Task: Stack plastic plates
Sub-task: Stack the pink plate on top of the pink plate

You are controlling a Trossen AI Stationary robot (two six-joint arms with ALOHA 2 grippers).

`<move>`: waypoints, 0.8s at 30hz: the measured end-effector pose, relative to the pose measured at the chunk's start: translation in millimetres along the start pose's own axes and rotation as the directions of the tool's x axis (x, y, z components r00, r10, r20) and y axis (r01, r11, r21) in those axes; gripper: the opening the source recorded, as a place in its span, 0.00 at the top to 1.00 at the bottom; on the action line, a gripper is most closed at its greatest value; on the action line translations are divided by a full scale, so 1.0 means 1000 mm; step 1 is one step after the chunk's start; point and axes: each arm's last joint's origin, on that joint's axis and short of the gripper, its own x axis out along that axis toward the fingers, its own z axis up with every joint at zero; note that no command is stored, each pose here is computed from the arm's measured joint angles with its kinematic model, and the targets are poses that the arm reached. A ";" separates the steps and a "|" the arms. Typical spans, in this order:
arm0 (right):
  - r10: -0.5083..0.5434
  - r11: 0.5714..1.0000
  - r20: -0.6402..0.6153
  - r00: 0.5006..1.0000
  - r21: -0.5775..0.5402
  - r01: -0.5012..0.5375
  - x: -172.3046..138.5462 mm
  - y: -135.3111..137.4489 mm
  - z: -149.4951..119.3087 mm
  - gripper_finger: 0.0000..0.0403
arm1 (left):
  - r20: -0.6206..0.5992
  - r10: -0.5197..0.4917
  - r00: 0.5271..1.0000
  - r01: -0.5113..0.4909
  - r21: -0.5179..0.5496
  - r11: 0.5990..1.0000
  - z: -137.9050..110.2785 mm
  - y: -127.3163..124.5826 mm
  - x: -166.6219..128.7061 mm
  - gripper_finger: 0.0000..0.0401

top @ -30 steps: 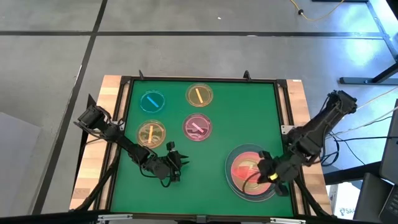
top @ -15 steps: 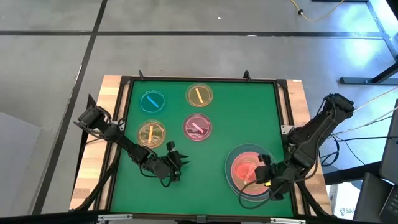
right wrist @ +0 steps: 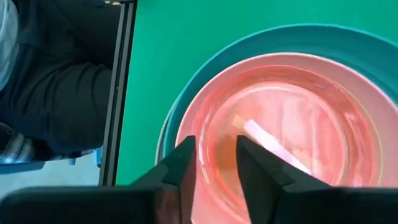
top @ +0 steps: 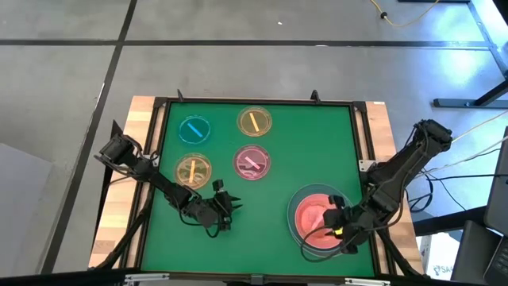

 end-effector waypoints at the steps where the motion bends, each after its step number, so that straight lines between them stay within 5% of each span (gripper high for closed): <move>1: 0.004 1.000 -0.004 1.000 0.000 -0.004 0.000 0.000 0.000 0.71 | 0.000 0.000 1.000 0.000 -0.001 1.000 0.000 0.000 0.000 0.76; 7: -0.039 0.996 0.045 0.998 -0.083 0.042 0.000 -0.001 0.002 0.67 | 0.014 -0.007 1.000 0.007 -0.015 1.000 0.002 -0.001 0.000 0.76; 12: -0.204 0.958 0.208 0.957 -0.158 0.238 -0.001 -0.005 0.006 0.68 | 0.084 -0.018 0.996 0.021 -0.035 0.999 0.014 -0.001 0.003 0.76; 19: -0.358 0.875 0.383 0.852 -0.180 0.449 0.002 -0.013 0.012 0.68 | 0.028 -0.093 0.995 0.088 0.153 0.984 0.068 0.014 0.035 0.76; 24: -0.408 0.828 0.447 0.796 -0.187 0.529 0.009 -0.021 0.016 0.68 | -0.076 -0.011 0.997 0.027 0.209 0.977 0.097 0.042 0.054 0.76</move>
